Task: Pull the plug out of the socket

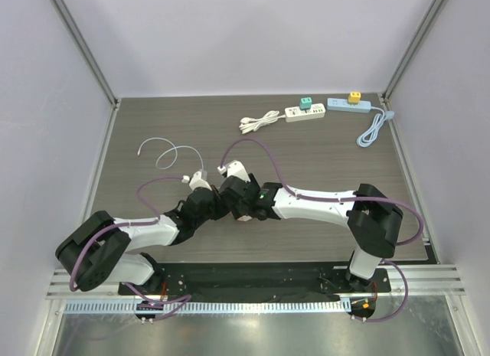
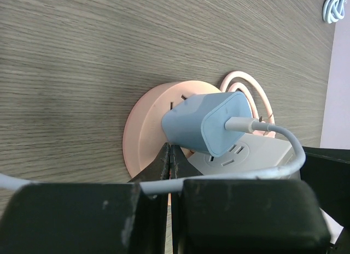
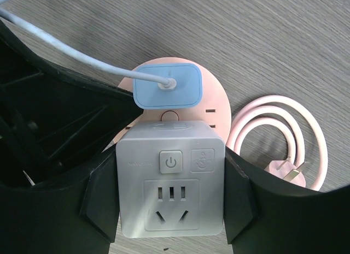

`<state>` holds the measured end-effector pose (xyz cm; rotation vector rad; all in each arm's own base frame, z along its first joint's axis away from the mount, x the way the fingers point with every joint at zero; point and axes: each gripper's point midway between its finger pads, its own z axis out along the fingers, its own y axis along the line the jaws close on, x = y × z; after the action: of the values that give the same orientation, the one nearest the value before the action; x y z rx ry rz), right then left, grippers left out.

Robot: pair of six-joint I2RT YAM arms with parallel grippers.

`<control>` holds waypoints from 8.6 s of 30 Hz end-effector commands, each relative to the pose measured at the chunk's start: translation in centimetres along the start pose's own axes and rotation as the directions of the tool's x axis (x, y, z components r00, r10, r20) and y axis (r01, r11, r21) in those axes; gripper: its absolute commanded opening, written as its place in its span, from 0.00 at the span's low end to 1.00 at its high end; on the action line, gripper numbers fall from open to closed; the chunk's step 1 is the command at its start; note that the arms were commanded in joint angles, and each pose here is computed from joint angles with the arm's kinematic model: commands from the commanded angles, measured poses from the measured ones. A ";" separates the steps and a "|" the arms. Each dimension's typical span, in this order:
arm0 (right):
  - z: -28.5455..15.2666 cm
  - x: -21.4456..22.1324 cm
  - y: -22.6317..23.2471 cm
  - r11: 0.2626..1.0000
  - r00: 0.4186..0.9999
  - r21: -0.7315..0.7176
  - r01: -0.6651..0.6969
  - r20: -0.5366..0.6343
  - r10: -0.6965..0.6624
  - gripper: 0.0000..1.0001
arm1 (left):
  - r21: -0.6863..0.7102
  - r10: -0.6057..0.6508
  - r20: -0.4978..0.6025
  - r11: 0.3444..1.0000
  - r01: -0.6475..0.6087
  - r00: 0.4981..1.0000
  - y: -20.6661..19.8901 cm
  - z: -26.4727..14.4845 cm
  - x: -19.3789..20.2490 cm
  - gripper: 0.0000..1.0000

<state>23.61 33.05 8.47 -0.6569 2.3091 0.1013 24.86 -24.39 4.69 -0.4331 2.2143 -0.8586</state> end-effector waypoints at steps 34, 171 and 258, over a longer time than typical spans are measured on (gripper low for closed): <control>-3.1 -8.9 1.2 0.944 0.923 -0.226 -0.240 0.247 0.294 0.01 | 0.072 0.138 -0.293 0.990 -0.122 0.946 3.0 -1.5 7.1 0.00; -7.3 3.1 -27.1 0.731 0.841 0.474 -0.491 0.039 0.540 1.00 | 0.339 0.191 0.050 0.920 -0.197 0.980 0.9 -7.6 3.8 0.52; -1.9 -1.8 2.5 0.973 0.982 -0.225 0.052 0.189 -0.008 0.70 | 0.331 0.134 0.033 0.933 -0.138 0.990 -2.7 -4.5 4.4 0.00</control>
<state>21.33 34.51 9.09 -0.7800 2.1771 0.4037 17.74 -25.63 4.92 -0.1090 2.0805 -1.0942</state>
